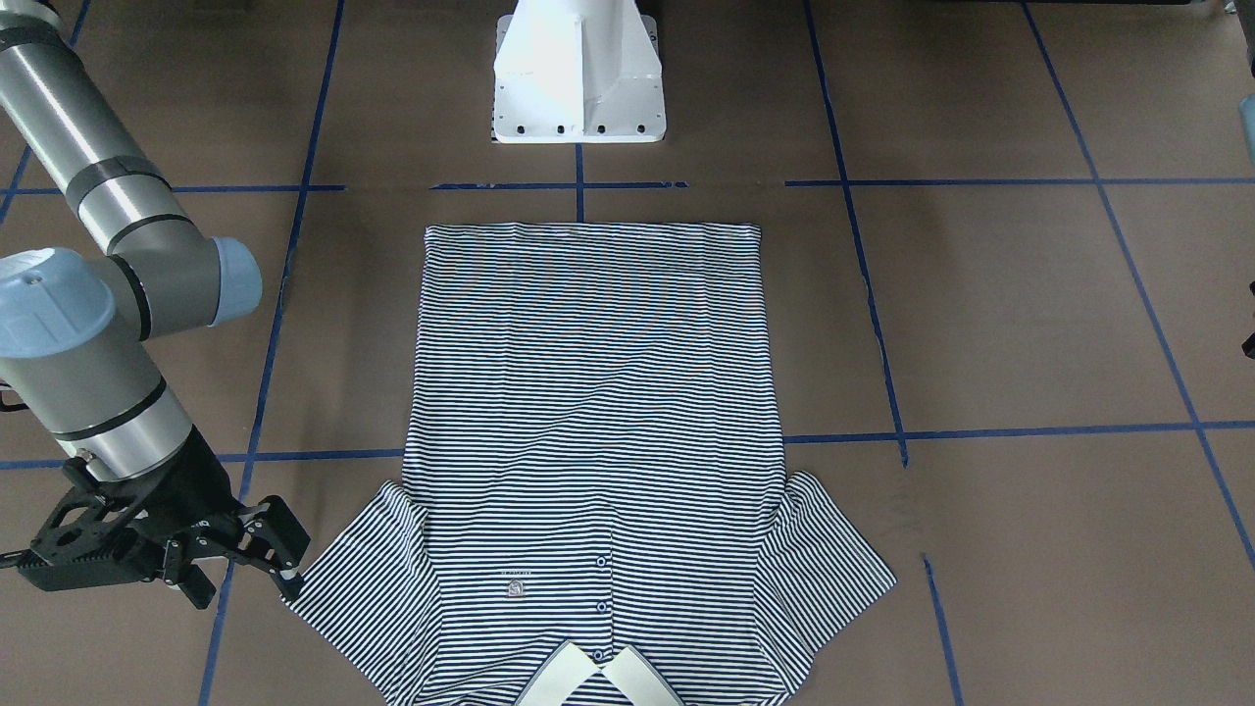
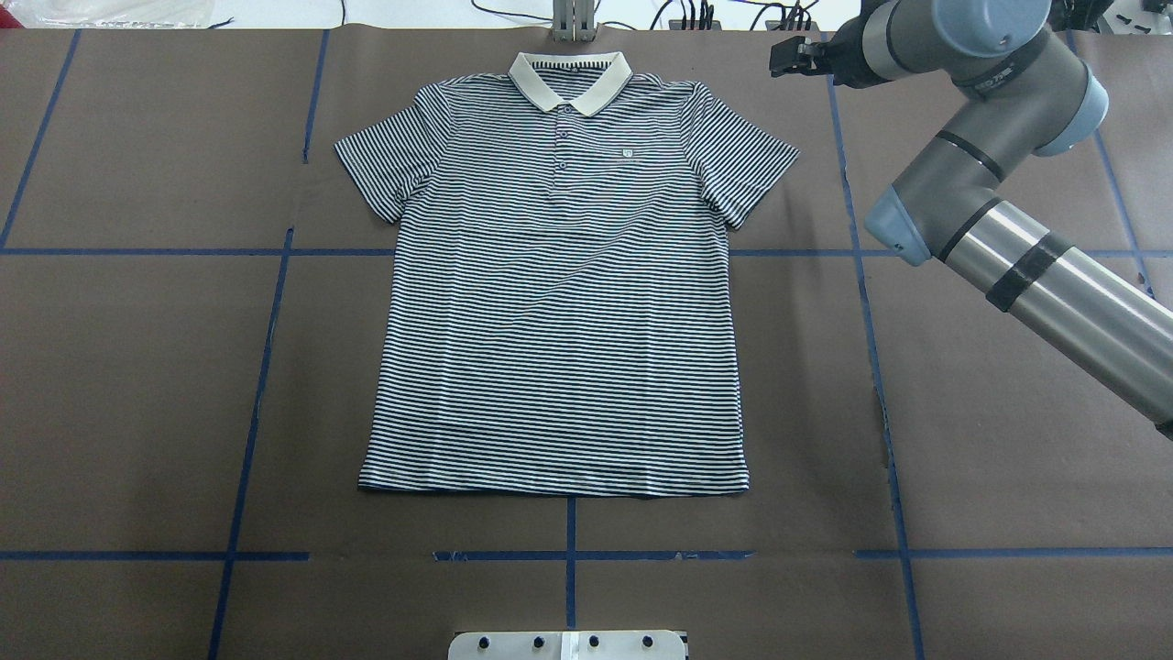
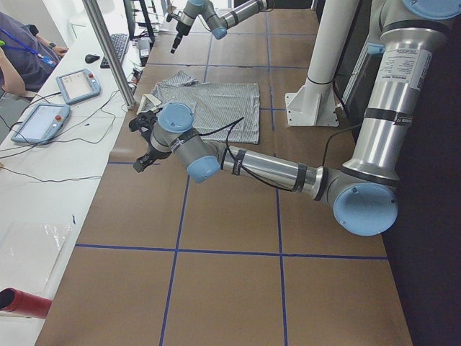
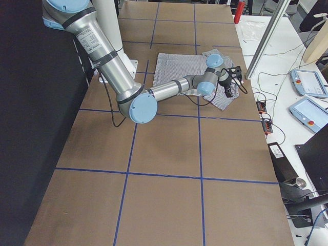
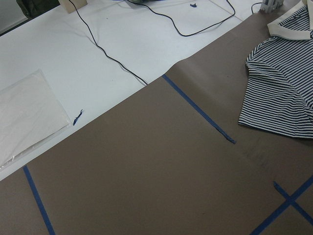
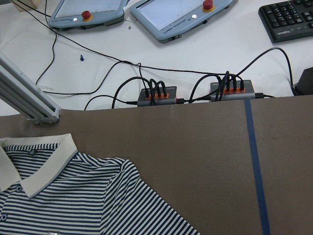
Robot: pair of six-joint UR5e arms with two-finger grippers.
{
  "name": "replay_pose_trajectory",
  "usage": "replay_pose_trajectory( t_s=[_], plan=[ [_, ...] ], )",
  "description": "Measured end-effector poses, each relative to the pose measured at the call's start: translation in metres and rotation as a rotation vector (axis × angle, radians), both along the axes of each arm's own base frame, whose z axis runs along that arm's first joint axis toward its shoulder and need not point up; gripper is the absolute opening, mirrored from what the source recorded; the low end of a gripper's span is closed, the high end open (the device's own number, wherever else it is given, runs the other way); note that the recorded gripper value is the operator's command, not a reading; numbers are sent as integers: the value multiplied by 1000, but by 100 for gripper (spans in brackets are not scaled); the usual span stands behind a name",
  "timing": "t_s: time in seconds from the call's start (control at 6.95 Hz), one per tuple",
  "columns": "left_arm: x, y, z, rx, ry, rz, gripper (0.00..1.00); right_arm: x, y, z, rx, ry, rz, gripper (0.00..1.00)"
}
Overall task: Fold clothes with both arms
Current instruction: 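Move the right gripper over the shirt's shoulder near the collar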
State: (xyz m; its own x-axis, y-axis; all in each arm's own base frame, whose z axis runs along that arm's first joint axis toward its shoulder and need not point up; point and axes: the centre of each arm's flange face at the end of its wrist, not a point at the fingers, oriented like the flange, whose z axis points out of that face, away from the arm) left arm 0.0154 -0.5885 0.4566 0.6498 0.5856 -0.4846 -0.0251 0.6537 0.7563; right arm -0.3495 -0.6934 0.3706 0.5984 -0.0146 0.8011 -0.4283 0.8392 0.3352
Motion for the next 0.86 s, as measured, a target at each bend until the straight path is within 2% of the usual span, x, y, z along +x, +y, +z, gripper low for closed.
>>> replay_pose_trajectory(
  t_s=[0.29,0.43,0.86],
  plan=[
    [0,0,0,-1,0,0,100,-35,1,36,6,100,-10,82],
    [0,0,0,-1,0,0,100,-49,4,48,2,129,-14,81],
    [0,-1,1,-1,0,0,100,-63,10,62,-10,153,-25,77]
  ],
)
